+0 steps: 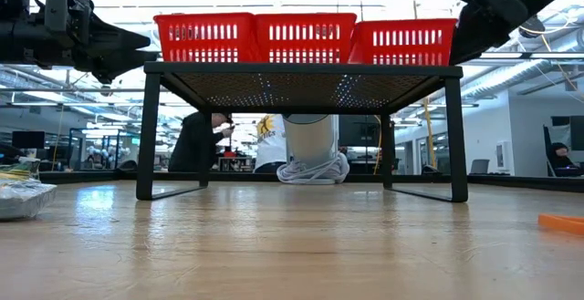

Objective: Pick & Place Office Desk Supplies
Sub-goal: Adjust the right red bin on the shelf, then put the orange rubber band into the right red bin

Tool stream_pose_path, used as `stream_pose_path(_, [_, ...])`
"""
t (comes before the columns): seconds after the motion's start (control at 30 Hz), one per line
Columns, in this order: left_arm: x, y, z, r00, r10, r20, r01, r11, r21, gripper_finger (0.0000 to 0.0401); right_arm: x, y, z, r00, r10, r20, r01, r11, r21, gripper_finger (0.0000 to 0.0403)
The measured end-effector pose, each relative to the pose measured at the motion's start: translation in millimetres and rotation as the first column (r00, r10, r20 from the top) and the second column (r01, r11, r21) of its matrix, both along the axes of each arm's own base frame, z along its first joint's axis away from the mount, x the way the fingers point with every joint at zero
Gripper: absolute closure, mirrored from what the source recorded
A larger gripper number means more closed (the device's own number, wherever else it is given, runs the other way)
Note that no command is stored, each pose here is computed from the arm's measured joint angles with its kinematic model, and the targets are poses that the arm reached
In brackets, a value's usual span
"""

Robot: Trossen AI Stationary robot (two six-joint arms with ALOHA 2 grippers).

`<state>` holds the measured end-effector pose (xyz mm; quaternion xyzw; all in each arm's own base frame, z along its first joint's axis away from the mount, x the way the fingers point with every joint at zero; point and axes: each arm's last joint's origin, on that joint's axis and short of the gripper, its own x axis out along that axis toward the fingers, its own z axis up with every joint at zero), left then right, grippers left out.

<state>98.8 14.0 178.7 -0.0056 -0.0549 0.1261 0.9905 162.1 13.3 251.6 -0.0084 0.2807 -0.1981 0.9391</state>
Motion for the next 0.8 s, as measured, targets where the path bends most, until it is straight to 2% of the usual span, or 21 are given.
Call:
stream_pose_path(0.27, [0.0, 0.0, 0.1, 1.000, 0.000, 0.000, 0.000, 1.000, 0.000, 0.0135, 5.2, 0.9, -5.4, 1.000, 0.019, 0.011, -0.019, 1.000, -0.024, 0.0190])
stream_pose_path(0.5, [0.0, 0.0, 0.0, 1.000, 0.000, 0.000, 0.000, 1.000, 0.000, 0.0134, -4.4, -0.4, 1.0, 0.999, 0.033, -0.006, -0.034, 0.999, -0.026, 0.0190])
stream_pose_path(0.67, [0.0, 0.0, 0.0, 1.000, 0.000, 0.000, 0.000, 1.000, 0.000, 0.0134, -18.0, 0.3, 12.2, 0.997, 0.083, -0.006, -0.082, 0.993, 0.084, 0.0190])
stream_pose_path(0.8, [0.0, 0.0, 0.0, 1.000, 0.000, 0.000, 0.000, 1.000, 0.000, 0.0135, -23.4, 8.6, 15.0, 0.975, 0.220, 0.030, -0.221, 0.951, 0.215, 0.0190])
